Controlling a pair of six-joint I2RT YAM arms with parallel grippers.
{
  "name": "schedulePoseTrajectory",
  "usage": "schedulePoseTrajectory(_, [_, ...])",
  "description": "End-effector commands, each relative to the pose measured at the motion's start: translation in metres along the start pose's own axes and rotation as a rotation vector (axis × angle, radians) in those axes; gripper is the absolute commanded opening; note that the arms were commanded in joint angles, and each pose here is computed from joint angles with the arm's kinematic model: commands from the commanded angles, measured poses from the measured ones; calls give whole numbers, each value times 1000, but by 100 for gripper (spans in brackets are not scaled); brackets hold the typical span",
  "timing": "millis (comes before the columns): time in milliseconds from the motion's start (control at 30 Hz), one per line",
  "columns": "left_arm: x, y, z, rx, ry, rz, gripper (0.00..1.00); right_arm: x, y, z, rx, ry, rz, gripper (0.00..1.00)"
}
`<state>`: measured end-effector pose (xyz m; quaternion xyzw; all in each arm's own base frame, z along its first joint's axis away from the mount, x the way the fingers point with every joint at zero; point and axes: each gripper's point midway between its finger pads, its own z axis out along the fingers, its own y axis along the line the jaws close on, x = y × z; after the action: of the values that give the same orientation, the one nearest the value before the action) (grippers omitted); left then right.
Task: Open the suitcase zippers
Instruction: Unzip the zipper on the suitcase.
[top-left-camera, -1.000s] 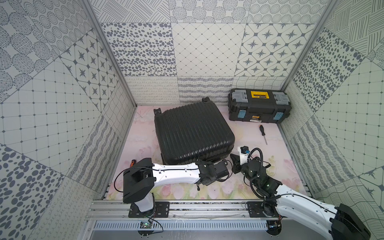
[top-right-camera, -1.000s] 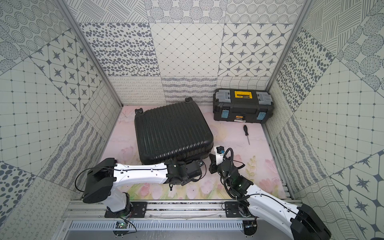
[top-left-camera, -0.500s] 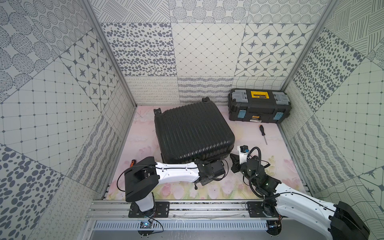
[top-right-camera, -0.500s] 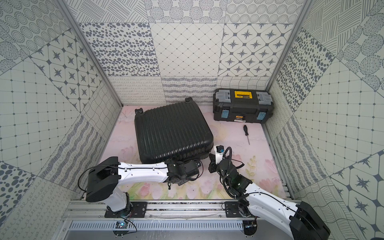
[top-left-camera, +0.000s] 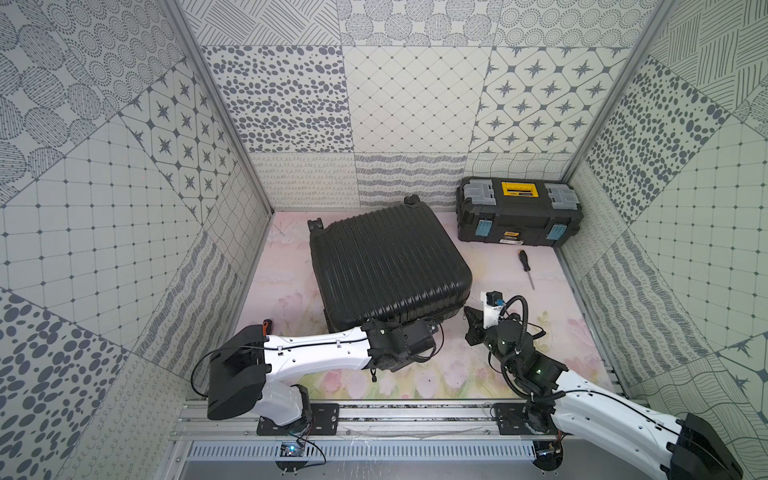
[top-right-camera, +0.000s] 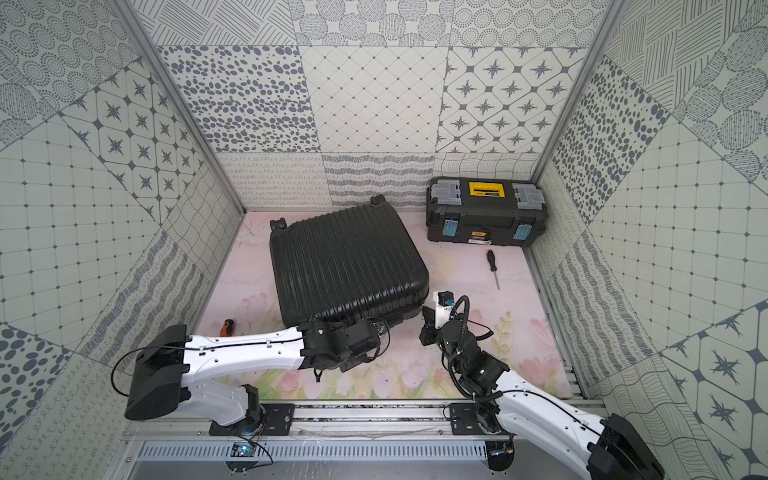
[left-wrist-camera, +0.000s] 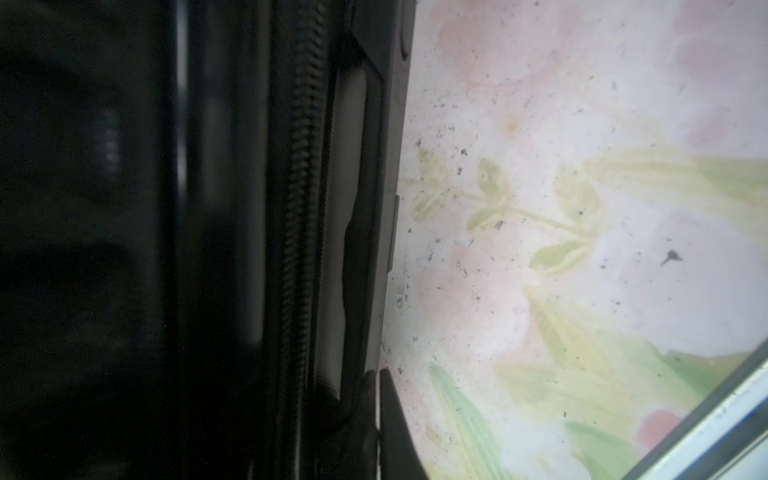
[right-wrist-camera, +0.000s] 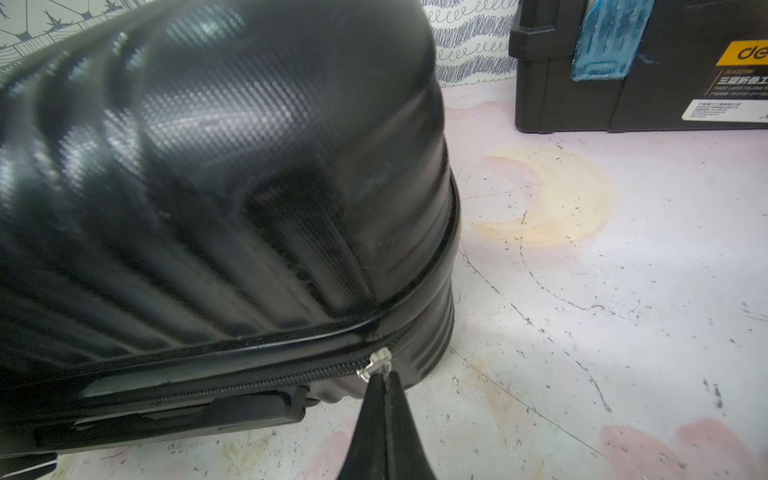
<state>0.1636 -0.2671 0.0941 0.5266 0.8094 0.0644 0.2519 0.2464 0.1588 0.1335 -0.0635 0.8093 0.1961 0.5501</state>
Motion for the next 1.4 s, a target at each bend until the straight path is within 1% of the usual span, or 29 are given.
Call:
schedulePoseTrajectory(0, [-11,1,0,-7,-12,25,25,4,-2,1,6,16,-14,0])
schedulePoseTrajectory(33, [-16,1,2,-12,-10,27,32,6,-2,2,2,23,-14,0])
schedulePoseTrajectory(67, [-19,0,4,-17,-9,28,35,6,-1,2,-2,25,-10,0])
schedulePoseTrajectory(133, [-27,-2,10,-33,-7,34,37,8,-1,2,-6,28,-5,0])
schedulePoseTrajectory(300, [-39,0,22,-80,-2,44,39,9,1,1,-17,34,0,0])
schedulePoseTrajectory(567, [-33,-11,60,-6,57,4,38,9,3,2,-23,42,-1,0])
schedulePoseTrajectory(600, [-31,-13,65,3,71,1,36,9,3,3,-22,42,-2,0])
schedulePoseTrajectory(633, [-30,-15,69,14,83,-1,32,9,3,3,-21,42,-2,0])
schedulePoseTrajectory(667, [-30,-16,71,22,88,0,26,9,3,3,-20,42,-4,0])
schedulePoseTrajectory(700, [-31,-17,70,28,91,1,17,7,2,4,-15,38,-4,0])
schedulePoseTrajectory(767, [-34,-14,63,34,75,0,1,6,0,3,-2,32,-4,0])
schedulePoseTrajectory(900, [-39,0,35,17,-4,49,0,5,-9,2,45,22,9,0])
schedulePoseTrajectory(1033, [-30,12,15,-1,-6,87,0,2,-15,0,75,8,27,0])
schedulePoseTrajectory(1200, [-18,24,-11,-12,-37,54,0,0,-18,-4,89,-6,22,0])
schedulePoseTrajectory(1367, [-2,29,-26,-12,-42,43,0,-2,-16,-4,81,-1,-6,0])
